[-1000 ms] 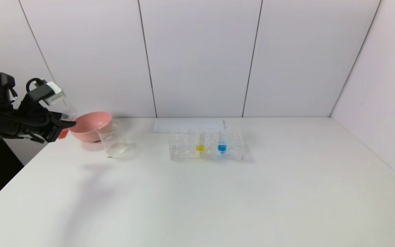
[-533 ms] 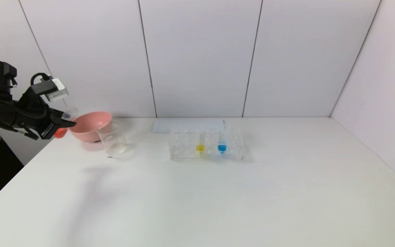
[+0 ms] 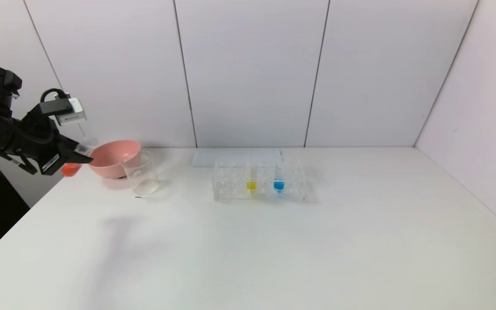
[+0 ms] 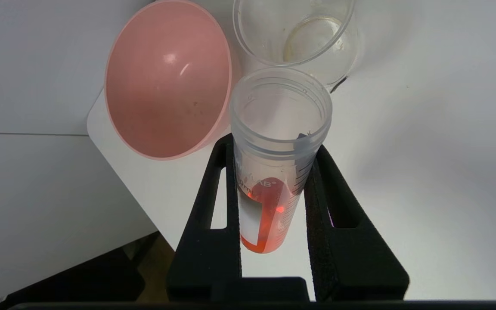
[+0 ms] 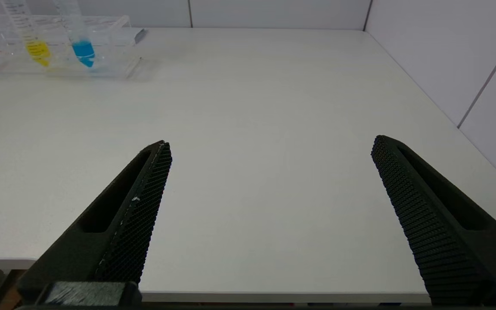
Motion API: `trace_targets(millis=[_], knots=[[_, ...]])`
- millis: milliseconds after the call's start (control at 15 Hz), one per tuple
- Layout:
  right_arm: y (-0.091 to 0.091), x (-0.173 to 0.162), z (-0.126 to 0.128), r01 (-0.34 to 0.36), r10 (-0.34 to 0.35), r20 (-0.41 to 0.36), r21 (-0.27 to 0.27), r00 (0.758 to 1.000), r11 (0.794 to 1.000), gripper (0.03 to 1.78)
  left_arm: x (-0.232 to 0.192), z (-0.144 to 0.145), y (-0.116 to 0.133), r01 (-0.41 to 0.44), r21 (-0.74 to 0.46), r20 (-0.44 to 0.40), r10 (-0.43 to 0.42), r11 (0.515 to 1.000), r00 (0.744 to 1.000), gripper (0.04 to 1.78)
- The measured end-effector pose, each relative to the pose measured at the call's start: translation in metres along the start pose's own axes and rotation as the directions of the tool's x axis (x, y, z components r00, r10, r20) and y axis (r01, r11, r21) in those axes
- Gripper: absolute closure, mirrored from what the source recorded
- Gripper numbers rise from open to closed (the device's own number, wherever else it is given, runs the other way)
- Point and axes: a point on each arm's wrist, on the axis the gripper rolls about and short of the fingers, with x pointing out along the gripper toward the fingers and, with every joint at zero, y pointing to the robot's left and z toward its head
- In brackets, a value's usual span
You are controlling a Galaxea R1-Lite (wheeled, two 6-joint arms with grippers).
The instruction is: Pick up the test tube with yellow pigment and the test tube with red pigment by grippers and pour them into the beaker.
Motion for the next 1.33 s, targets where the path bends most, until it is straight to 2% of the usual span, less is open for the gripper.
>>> trace_targets(millis=[67, 1067, 1333], knots=[[0.0, 0.0, 0.0, 0.0, 0.0, 0.0, 0.0, 1.0, 1.0, 0.11, -0.002, 0.001, 0.0, 0.018, 0.018, -0.013, -0.018, 1.0, 1.0, 1.38], [0.0, 0.0, 0.0, 0.0, 0.0, 0.0, 0.0, 1.0, 1.0, 0.11, 0.012, 0.009, 0.018, 0.008, 0.225, -0.011, -0.006, 0.974, 1.0, 1.38], [0.0, 0.0, 0.0, 0.0, 0.0, 0.0, 0.0, 1.0, 1.0, 0.11, 0.019, 0.015, 0.017, 0.055, 0.239, -0.071, -0.039, 0.969, 0.997, 1.38]])
